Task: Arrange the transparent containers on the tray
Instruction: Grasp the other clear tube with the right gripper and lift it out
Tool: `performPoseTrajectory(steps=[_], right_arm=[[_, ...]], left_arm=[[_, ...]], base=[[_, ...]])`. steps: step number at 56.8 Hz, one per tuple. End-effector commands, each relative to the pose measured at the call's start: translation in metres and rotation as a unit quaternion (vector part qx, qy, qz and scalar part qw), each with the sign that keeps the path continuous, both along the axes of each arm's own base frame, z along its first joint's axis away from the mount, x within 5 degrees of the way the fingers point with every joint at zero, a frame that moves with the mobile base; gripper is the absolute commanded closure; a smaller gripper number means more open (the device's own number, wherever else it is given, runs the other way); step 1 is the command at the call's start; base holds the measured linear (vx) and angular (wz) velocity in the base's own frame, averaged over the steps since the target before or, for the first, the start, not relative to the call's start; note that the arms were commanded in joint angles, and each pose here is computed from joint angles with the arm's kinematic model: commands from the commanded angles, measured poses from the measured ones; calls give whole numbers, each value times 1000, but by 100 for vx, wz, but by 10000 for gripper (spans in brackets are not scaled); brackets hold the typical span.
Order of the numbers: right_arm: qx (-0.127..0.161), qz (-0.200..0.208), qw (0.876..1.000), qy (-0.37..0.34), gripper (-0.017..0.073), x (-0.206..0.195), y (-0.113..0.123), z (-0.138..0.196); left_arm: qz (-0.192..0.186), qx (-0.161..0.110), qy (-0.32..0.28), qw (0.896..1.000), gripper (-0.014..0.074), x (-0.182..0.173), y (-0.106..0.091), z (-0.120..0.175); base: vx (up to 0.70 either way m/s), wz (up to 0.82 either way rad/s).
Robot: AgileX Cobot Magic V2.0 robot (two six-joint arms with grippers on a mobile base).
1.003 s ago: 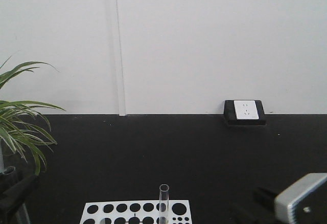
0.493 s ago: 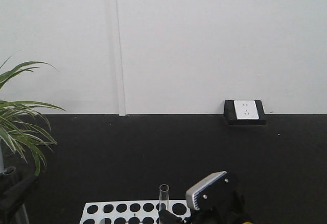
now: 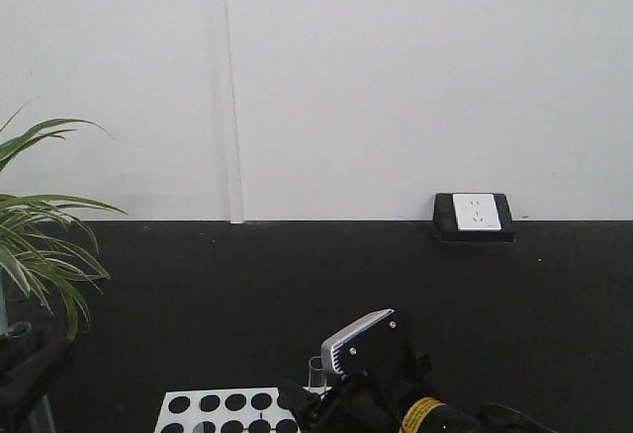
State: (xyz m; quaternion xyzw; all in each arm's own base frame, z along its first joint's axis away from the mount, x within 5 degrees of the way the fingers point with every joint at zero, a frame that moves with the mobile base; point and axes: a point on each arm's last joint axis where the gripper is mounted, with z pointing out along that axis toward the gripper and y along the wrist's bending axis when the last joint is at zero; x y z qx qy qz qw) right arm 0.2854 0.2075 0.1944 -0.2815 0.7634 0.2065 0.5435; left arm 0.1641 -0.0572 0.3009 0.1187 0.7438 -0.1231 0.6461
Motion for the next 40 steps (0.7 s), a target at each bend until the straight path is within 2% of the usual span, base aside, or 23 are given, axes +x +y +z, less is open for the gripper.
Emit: performPoseTrajectory(steps=[1,12,33,40], right_arm=[[51,7,997,-60,39,3,4,29],[53,7,997,-61,130,3,4,29],[74,3,996,-56,470,2,4,34],[76,1,995,-65,538,0,2,48]], left_arm=[[-8,-24,-53,998,465,0,-2,19],[-8,-24,-53,998,465,0,-2,19],[-8,-25,-54,998,465,0,-2,19],[-8,-25,-56,998,465,0,-2,19]], base=[[0,0],[0,0],[0,0],[0,0]])
